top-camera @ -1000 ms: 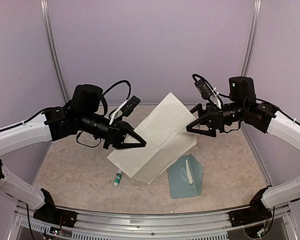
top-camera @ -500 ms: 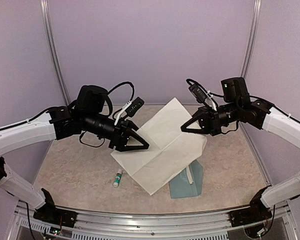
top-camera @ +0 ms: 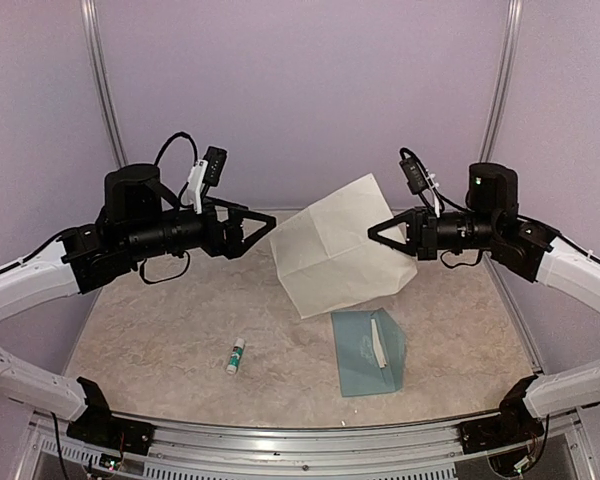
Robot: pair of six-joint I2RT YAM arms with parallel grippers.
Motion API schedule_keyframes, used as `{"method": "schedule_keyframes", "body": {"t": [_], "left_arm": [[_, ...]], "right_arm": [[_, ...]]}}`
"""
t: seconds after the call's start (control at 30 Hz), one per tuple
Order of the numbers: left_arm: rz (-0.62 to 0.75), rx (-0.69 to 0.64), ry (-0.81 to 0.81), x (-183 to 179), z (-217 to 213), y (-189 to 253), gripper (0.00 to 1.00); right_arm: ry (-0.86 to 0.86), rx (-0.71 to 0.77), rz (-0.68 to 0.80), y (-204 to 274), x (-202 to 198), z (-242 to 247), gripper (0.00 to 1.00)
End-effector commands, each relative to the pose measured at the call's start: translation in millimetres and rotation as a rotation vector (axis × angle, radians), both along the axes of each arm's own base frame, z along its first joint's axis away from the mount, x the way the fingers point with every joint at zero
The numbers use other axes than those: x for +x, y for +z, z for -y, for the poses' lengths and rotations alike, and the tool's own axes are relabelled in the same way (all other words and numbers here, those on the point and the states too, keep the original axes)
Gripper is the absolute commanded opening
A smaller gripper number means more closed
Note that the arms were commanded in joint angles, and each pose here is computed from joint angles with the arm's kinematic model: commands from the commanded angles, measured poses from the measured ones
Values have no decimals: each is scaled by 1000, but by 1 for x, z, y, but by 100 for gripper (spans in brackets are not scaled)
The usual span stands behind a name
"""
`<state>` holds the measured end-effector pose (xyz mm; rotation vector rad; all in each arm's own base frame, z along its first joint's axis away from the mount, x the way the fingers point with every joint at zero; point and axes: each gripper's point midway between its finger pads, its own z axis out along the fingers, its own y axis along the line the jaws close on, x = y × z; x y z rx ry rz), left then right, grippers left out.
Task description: Place the letter into the envelope and seal it
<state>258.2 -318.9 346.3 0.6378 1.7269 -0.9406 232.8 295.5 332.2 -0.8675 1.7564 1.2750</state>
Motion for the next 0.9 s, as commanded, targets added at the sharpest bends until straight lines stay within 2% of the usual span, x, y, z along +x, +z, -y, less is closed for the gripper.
{"method": "schedule_keyframes", "body": {"t": [0.0, 0.17, 0.33, 0.7, 0.87], "left_arm": [[-96, -119, -58, -11, 29, -8, 97], [-154, -240, -212, -34, 59, -1, 97], [-151, -273, -258, -38, 73, 6, 98], [-128, -272, -315, -37, 89, 9, 99], [-91, -184, -207, -19, 84, -9, 99]], "right_arm": [[18, 196, 95, 51, -12, 1, 0], [97, 267, 148, 68, -31, -6, 0], [160, 290, 152, 70, -42, -14, 0], [245, 329, 113, 65, -55, -19, 0], [237, 350, 102, 68, -55, -17, 0]]}}
